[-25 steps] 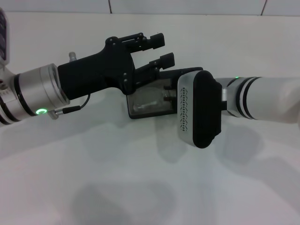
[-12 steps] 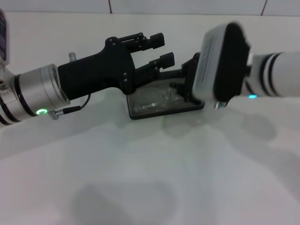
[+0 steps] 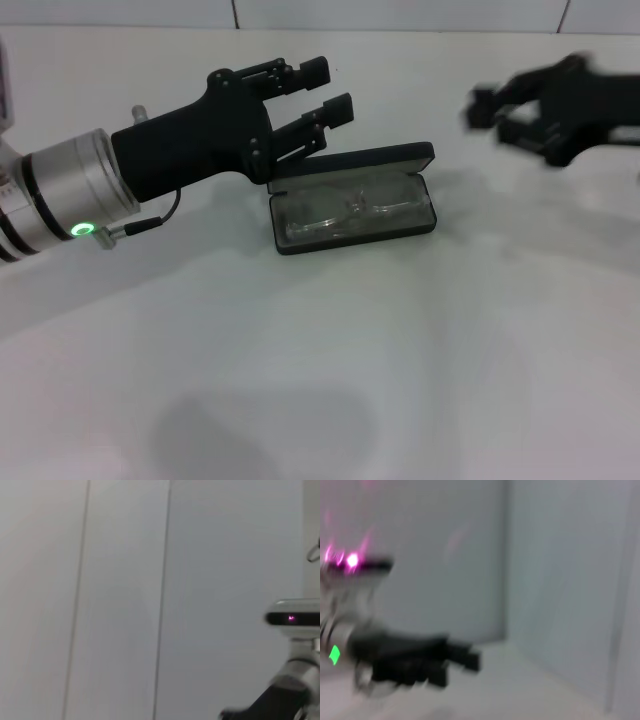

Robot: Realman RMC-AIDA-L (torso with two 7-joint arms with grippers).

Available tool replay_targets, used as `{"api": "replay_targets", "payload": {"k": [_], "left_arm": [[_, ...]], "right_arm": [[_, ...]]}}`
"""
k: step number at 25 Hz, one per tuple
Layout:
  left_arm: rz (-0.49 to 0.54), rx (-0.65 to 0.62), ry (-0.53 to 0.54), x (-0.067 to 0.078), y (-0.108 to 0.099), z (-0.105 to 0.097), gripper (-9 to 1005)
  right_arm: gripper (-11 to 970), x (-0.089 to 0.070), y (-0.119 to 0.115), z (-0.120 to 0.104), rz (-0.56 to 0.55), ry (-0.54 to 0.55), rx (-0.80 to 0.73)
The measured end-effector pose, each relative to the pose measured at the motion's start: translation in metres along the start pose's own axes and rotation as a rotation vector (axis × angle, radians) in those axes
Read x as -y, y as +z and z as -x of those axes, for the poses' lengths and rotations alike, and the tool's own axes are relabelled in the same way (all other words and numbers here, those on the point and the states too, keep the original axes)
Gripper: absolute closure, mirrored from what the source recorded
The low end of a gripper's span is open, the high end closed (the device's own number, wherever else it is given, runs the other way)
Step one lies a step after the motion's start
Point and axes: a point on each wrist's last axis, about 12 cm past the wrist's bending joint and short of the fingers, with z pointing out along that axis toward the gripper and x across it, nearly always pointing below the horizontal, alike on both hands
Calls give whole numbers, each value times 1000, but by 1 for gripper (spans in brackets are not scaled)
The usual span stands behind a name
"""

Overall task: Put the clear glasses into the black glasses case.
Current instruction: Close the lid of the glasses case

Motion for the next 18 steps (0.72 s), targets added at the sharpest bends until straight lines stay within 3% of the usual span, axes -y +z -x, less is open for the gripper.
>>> {"api": "replay_targets", "payload": {"k": [4, 8, 13, 18], "left_arm": [[83, -55, -27, -8, 6, -9, 514], [180, -170, -52, -23, 25, -20, 514], [200, -322, -68, -35, 60, -26, 514], [226, -449, -21, -40, 81, -33, 514]], "right_arm": [[768, 10, -42, -42, -149, 133, 215], [768, 12, -63, -79, -288, 232, 329], [769, 9, -64, -97, -326, 276, 342], [769, 7, -61, -100, -324, 280, 331]]}}
